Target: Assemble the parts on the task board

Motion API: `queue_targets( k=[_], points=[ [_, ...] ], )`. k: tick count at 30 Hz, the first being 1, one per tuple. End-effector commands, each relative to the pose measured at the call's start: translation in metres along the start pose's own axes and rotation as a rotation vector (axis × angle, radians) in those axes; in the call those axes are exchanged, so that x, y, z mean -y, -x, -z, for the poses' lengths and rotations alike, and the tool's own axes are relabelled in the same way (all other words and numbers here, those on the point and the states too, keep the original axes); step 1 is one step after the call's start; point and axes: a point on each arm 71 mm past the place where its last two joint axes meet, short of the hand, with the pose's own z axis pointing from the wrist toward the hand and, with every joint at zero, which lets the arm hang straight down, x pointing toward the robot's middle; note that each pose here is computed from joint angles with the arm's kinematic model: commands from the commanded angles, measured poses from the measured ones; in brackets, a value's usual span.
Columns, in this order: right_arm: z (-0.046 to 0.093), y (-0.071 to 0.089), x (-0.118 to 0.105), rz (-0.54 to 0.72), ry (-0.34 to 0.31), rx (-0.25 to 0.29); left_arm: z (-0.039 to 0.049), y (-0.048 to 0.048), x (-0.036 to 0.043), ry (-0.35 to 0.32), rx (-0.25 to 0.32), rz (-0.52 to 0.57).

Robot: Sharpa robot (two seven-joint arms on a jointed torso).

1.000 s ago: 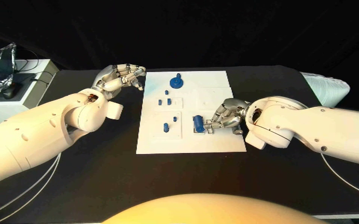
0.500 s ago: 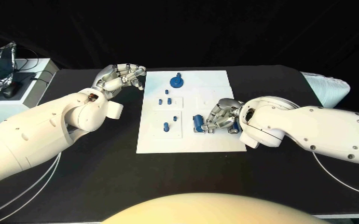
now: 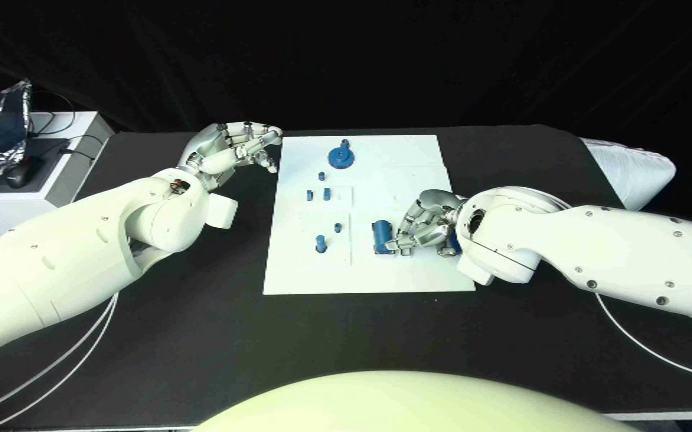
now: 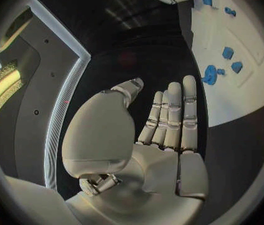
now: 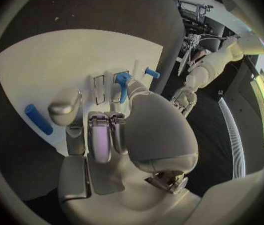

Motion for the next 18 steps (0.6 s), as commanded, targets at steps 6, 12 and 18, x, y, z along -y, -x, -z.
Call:
queue_targets(
  k=[6, 12, 18],
  points=[
    [-0.001, -0.0014, -0.0016, 0.02, 0.005, -0.011, -0.0002, -0.0024, 0.0004, -0.004, -0.02, 0.006],
    [-0.002, -0.0022, -0.0014, 0.03, 0.002, -0.01, -0.0002, -0.0023, 0.0004, -0.003, -0.02, 0.006],
    [-0.0036, -0.0031, -0.0015, 0.04, 0.0, 0.004, -0.0001, -0.0022, 0.0002, -0.001, -0.021, 0.006]
  ],
)
